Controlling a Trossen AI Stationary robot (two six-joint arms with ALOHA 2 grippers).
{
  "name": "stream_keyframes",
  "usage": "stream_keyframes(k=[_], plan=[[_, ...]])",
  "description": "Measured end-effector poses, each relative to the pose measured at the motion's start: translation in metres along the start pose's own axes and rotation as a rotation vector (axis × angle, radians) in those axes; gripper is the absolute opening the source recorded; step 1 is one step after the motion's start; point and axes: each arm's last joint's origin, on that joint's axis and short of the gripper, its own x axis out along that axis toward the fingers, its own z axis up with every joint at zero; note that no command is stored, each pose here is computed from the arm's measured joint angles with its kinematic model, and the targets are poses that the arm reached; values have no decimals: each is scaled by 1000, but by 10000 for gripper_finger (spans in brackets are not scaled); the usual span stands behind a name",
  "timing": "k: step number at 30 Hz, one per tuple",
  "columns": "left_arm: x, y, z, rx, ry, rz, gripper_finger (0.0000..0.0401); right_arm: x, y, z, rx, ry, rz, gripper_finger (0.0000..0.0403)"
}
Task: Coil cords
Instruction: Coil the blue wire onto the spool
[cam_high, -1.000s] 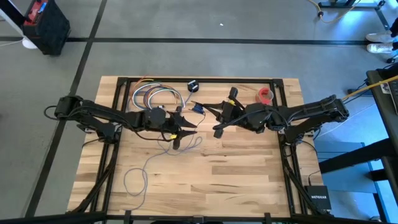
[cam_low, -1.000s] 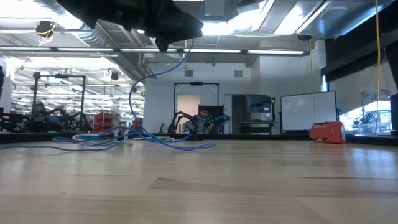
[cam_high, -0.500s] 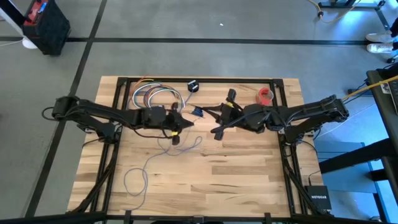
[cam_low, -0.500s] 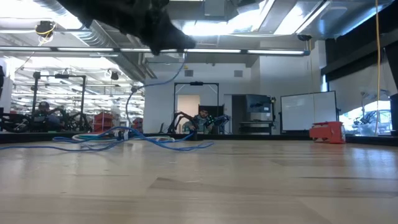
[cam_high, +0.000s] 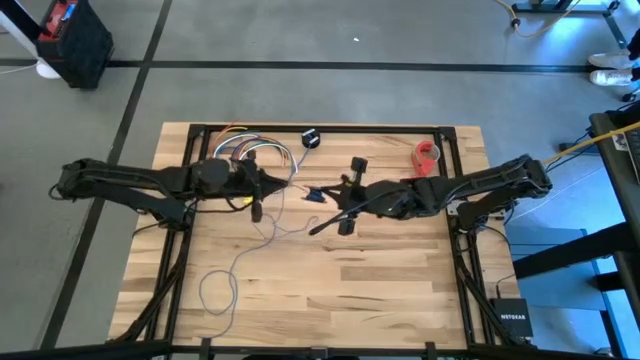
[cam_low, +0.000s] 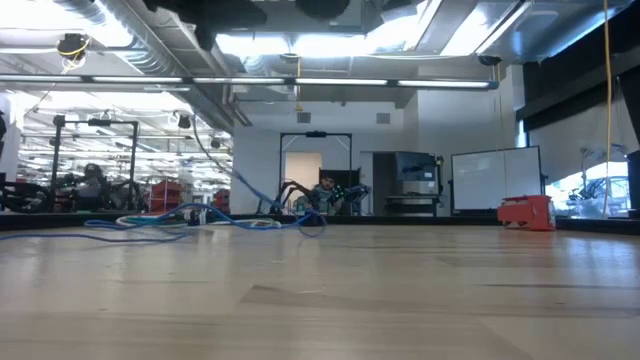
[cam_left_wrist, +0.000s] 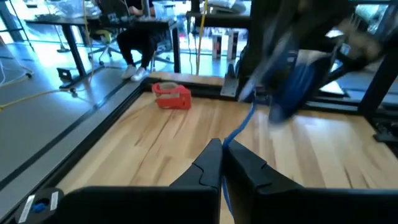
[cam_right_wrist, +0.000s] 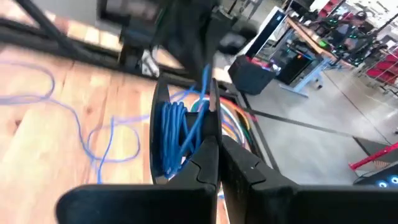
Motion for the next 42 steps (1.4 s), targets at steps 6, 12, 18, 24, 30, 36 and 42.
stream_keyframes(k=[6, 12, 18, 24, 30, 36, 42], plan=[[-3, -6, 2, -26, -19, -50, 3, 26, 2, -15, -53, 102, -139, 10], [9, -20, 1, -38, -62, -103, 8, 51, -1, -26, -42, 141, -198, 10], [38, -31, -8, -34, -85, -117, 3, 62, 2, -23, 1, 68, -209, 10], [56, -36, -15, -37, -121, -119, 9, 62, 2, -20, 40, 25, -183, 10], [68, -36, -25, -27, -93, -98, 3, 60, 0, -12, 86, -47, -178, 10], [69, -34, -25, -19, -89, -98, 10, 43, -12, 2, 153, -137, -139, 10], [70, -35, -30, 7, -52, -100, 12, 17, -28, 19, 231, -246, -121, 10]])
